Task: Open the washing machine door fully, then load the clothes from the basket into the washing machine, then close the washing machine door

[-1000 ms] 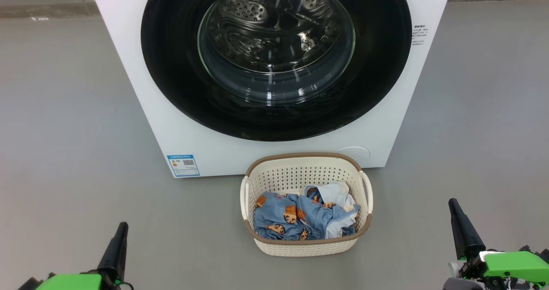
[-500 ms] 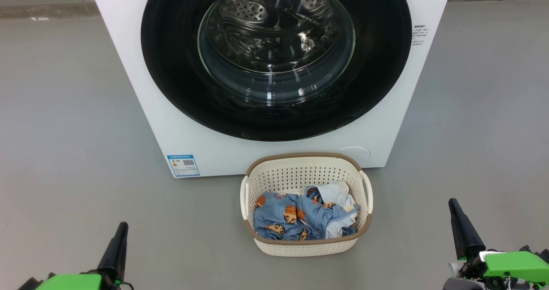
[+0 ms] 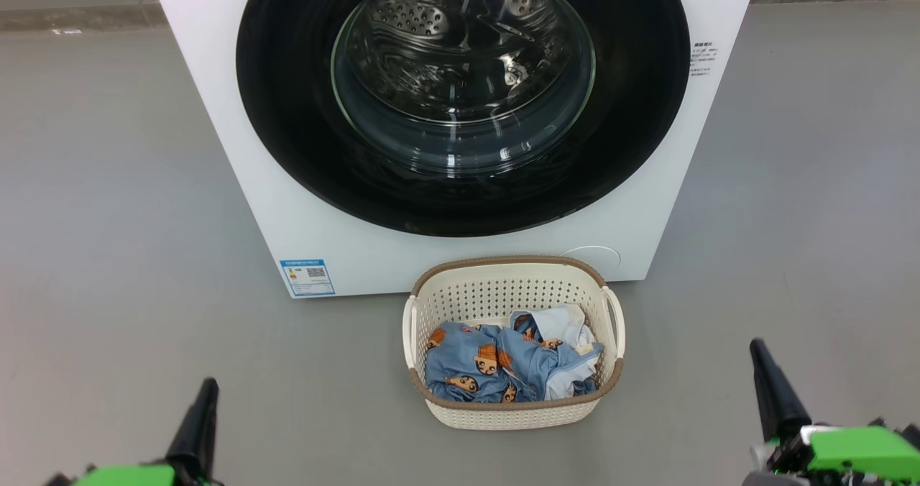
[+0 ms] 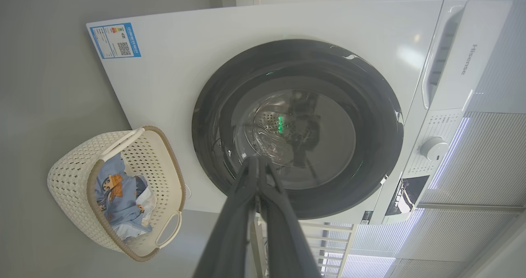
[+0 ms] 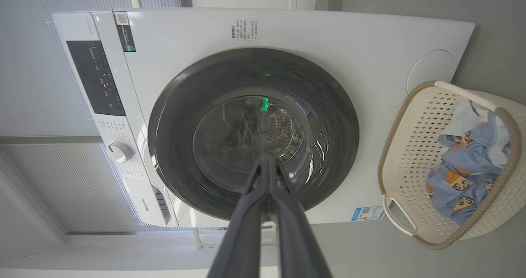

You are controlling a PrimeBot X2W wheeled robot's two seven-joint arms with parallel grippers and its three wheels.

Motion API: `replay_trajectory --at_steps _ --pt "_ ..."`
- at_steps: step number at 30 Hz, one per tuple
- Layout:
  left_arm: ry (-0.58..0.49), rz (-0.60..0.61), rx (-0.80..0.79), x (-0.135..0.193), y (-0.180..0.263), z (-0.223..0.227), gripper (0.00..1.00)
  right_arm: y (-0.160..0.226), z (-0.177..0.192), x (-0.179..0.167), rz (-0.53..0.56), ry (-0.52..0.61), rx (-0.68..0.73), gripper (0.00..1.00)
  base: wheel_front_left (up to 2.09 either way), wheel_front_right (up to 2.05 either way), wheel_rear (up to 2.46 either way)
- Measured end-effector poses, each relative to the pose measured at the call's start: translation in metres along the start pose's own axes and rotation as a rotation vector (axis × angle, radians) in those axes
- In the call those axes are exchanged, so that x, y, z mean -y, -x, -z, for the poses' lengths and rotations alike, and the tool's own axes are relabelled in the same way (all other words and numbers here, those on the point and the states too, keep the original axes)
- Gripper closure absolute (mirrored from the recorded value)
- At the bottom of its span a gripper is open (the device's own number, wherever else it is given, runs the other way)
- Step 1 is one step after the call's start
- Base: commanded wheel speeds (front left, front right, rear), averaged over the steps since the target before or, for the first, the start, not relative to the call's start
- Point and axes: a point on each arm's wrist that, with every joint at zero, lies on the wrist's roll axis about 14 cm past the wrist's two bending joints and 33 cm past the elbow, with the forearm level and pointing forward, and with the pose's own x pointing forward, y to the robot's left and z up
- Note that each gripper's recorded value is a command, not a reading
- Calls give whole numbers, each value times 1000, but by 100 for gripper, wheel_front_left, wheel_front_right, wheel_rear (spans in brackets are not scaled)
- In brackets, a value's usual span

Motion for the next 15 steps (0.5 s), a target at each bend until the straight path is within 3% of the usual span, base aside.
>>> replay_trajectory --at_steps 5,15 --pt "26 -76 -2 -26 11 7 0 10 2 24 70 -14 4 0 0 0 0" --pt "22 -63 15 -22 9 5 0 8 6 20 59 -9 9 0 0 0 0"
